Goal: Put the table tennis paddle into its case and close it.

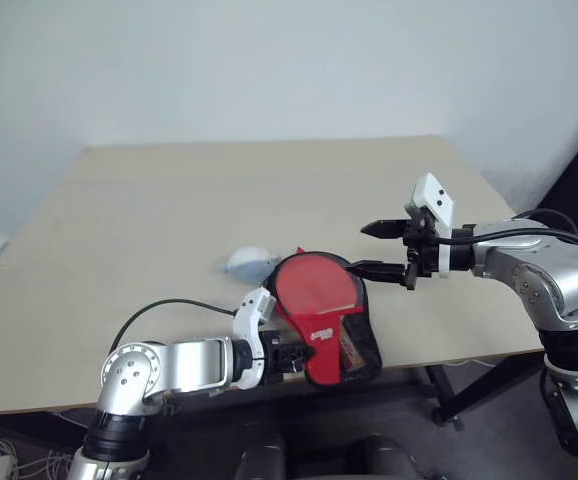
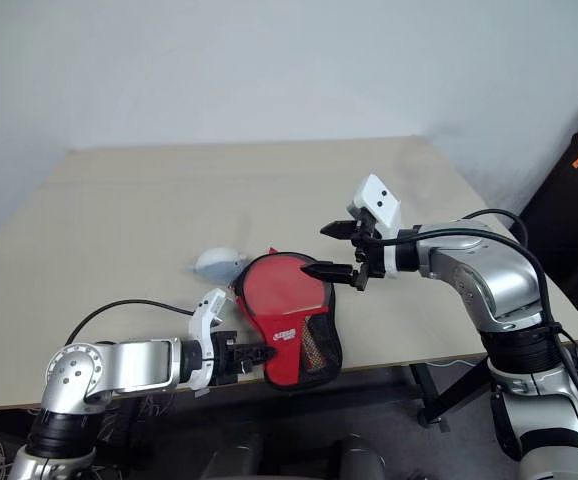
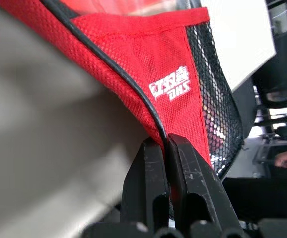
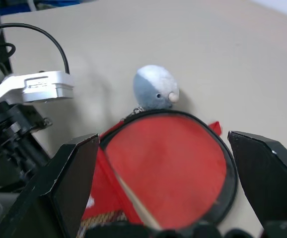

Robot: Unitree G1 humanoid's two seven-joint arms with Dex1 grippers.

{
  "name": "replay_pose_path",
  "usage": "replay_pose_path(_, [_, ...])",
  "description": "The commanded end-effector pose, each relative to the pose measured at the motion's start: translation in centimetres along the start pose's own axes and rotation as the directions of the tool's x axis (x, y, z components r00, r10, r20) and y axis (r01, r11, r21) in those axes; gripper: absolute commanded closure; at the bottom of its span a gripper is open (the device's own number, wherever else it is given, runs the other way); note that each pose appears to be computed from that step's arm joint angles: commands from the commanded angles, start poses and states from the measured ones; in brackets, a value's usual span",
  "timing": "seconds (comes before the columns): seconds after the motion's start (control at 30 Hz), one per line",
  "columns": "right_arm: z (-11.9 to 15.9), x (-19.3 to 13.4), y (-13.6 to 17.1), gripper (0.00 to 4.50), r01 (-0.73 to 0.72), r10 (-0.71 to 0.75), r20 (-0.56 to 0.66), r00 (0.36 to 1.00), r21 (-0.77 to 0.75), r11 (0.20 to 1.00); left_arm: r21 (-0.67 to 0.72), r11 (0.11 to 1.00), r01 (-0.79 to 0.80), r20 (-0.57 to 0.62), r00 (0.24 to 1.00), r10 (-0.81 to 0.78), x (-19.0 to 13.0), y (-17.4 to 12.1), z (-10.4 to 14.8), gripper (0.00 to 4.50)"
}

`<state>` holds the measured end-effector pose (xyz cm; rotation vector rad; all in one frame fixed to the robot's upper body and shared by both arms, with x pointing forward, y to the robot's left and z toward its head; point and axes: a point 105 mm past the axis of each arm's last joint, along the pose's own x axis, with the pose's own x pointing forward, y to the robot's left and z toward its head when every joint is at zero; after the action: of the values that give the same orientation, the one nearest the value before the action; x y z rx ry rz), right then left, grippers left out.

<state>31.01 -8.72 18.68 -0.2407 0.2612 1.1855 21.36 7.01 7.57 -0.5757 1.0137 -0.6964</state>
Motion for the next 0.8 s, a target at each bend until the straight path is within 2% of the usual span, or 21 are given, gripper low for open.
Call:
replay_pose_path(0.03, [1.1, -0.1, 0.5, 0.0, -0.017, 0.018, 0.028, 0.999, -0.027, 1.0, 0.04, 0.994, 0.099, -0.003, 0.995, -0.099, -0.4, -2.4, -1.0, 4.48])
replay_pose_path(0.33, [1.1, 0.3, 0.6, 0.0, -0.033, 0.033, 0.028, 0.999, -0.018, 0.999, 0.042, 0.994, 0.104, -0.066, 0.993, -0.101, -1.3, -1.9, -3.0, 4.48])
replay_pose_path(0.57, [1.1, 0.5, 0.5, 0.0, -0.036, 0.037, 0.028, 0.999, -0.023, 0.999, 0.047, 0.994, 0.101, -0.093, 0.991, -0.096, -1.3, -1.4, -2.9, 4.48])
replay_pose_path(0.67, [1.1, 0.5, 0.5, 0.0, -0.037, 0.038, 0.025, 0.999, -0.022, 0.999, 0.048, 0.994, 0.094, -0.091, 0.992, -0.089, -1.7, -0.9, -2.5, 3.86])
replay_pose_path(0.8, [0.9, 0.6, 0.6, 0.0, -0.039, 0.039, 0.023, 0.999, -0.016, 0.999, 0.068, 0.993, 0.099, -0.088, 0.992, -0.093, -3.0, -0.3, -1.9, 2.53])
